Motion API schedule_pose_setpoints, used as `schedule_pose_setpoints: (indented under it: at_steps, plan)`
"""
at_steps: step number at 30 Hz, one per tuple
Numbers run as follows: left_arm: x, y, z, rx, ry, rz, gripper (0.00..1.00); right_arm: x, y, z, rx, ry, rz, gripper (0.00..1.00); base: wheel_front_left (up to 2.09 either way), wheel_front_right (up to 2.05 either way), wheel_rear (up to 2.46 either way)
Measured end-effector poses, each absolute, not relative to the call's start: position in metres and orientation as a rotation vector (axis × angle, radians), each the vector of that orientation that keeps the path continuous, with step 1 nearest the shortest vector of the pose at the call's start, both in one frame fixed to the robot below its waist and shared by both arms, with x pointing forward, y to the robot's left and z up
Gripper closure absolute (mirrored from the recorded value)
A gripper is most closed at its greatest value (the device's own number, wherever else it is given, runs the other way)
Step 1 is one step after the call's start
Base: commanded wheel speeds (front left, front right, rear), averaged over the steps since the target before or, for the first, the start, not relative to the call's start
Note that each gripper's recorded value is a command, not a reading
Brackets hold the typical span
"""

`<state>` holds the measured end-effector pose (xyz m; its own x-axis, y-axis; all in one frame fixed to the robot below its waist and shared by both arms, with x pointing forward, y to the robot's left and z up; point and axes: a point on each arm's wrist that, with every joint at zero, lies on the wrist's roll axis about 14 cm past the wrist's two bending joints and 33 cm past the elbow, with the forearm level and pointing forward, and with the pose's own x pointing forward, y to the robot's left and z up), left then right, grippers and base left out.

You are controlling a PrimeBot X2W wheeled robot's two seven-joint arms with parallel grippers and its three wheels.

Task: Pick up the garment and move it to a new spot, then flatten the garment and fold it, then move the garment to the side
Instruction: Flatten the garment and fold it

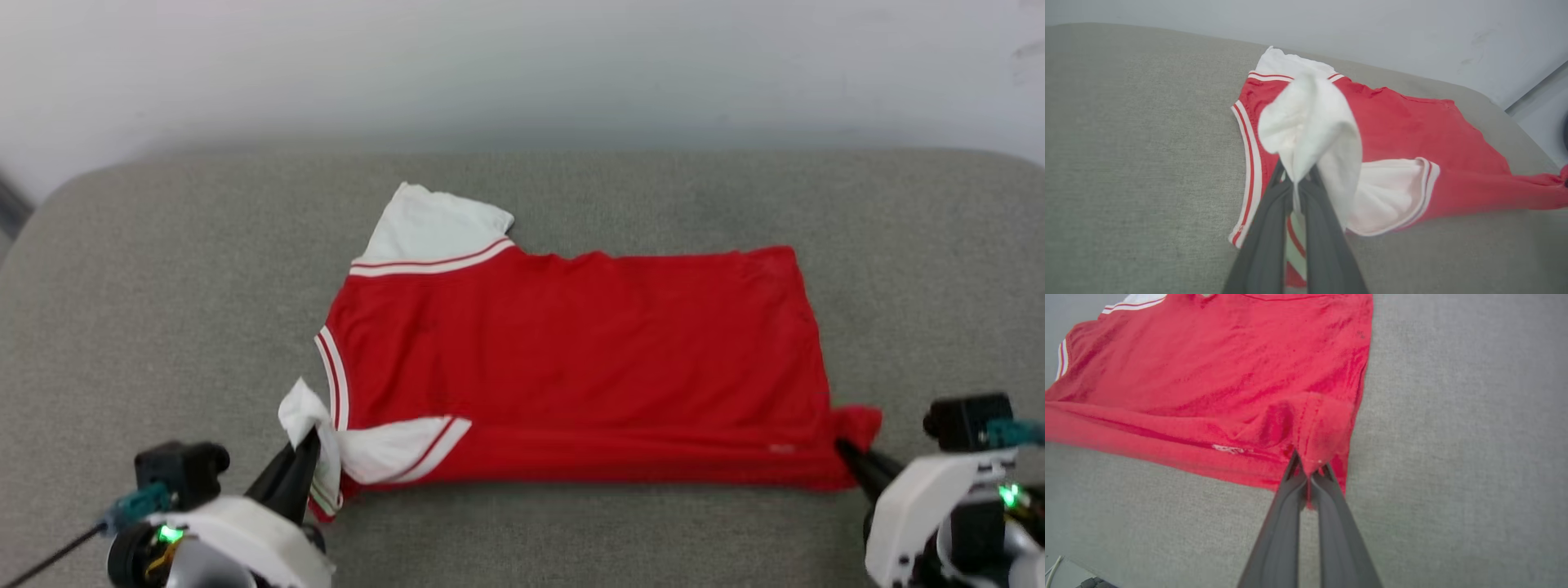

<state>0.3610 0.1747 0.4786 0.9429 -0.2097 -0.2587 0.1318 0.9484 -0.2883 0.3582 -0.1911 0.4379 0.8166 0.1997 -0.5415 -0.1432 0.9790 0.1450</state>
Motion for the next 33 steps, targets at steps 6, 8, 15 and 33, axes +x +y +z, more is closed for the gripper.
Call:
schedule_pose_setpoints:
  at_steps: [6, 8, 15, 33]
  plan:
    - [0.404, 0.171, 0.462, -0.261, 0.326, -0.199, 1.0, 0.4, -0.189, 0.428, 0.066, 0.613, 0.196, 1.0, 0.0, 0.0, 0.0]
    - [0.413, 0.17, 0.45, -0.266, 0.356, -0.204, 1.0, 0.41, -0.186, 0.418, 0.055, 0.637, 0.21, 1.0, 0.0, 0.0, 0.0]
    - [0.421, 0.166, 0.4, -0.29, 0.507, -0.209, 0.6, 0.431, -0.179, 0.389, 0.072, 0.664, 0.225, 0.0, 0.0, 0.0, 0.0]
    - [0.409, 0.198, 0.451, -0.28, 0.359, -0.132, 0.0, 0.429, -0.202, 0.483, 0.097, 0.149, 0.162, 0.0, 0.0, 0.0, 0.0]
